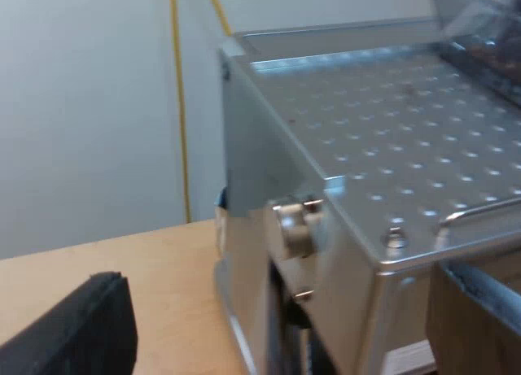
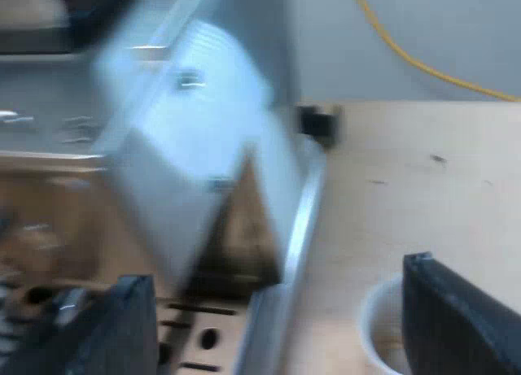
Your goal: Pour the beans into the coffee machine
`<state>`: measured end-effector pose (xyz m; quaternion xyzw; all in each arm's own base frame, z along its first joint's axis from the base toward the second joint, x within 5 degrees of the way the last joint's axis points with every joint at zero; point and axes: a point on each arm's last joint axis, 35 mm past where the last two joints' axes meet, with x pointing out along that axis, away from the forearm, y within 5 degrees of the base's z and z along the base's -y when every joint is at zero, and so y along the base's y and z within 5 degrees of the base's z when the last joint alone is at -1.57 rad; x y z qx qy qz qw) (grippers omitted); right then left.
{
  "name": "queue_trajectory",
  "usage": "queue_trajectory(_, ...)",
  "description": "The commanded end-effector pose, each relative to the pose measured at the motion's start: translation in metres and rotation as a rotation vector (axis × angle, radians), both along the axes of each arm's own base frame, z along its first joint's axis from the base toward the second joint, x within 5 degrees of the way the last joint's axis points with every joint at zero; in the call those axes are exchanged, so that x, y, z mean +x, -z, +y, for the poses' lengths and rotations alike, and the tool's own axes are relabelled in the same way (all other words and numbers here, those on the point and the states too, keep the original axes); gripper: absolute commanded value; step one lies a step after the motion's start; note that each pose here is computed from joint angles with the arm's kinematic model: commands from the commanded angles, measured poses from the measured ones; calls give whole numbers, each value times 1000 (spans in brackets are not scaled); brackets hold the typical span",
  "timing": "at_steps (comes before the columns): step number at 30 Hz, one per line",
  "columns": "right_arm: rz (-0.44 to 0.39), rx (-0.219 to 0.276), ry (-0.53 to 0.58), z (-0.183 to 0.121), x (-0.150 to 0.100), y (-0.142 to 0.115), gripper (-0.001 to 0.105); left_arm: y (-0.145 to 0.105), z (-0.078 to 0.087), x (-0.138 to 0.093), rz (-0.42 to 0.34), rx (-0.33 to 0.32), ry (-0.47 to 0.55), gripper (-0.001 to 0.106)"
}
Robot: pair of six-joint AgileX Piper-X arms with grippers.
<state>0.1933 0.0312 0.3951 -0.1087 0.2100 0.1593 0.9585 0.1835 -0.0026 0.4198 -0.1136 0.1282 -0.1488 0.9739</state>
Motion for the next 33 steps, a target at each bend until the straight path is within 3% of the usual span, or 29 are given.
queue_trajectory(1,-23,17,58,-19,-4,-7,64,-4,4,0,-14,-16,-28,85)
queue_trajectory(6,-61,17,147,-40,-14,-14,64,-4,5,0,-14,-18,-27,85)
queue_trajectory(9,-100,-26,130,-39,-24,-19,64,-9,3,-8,-38,-22,4,85)
queue_trajectory(18,-126,-26,122,-36,-54,-27,64,-22,1,-35,-114,-16,5,85)
queue_trajectory(19,-134,-20,109,-35,-60,-28,64,-24,0,-47,-128,-14,5,85)
queue_trajectory(26,-163,-4,35,-27,-80,-33,64,-23,-12,-76,-102,-19,94,85)
queue_trajectory(28,-211,-1,-4,-23,-101,-37,64,-22,-14,-85,-93,-11,112,85)
queue_trajectory(33,-222,-2,-5,-22,-122,-37,64,-18,-12,-109,-81,9,67,85)
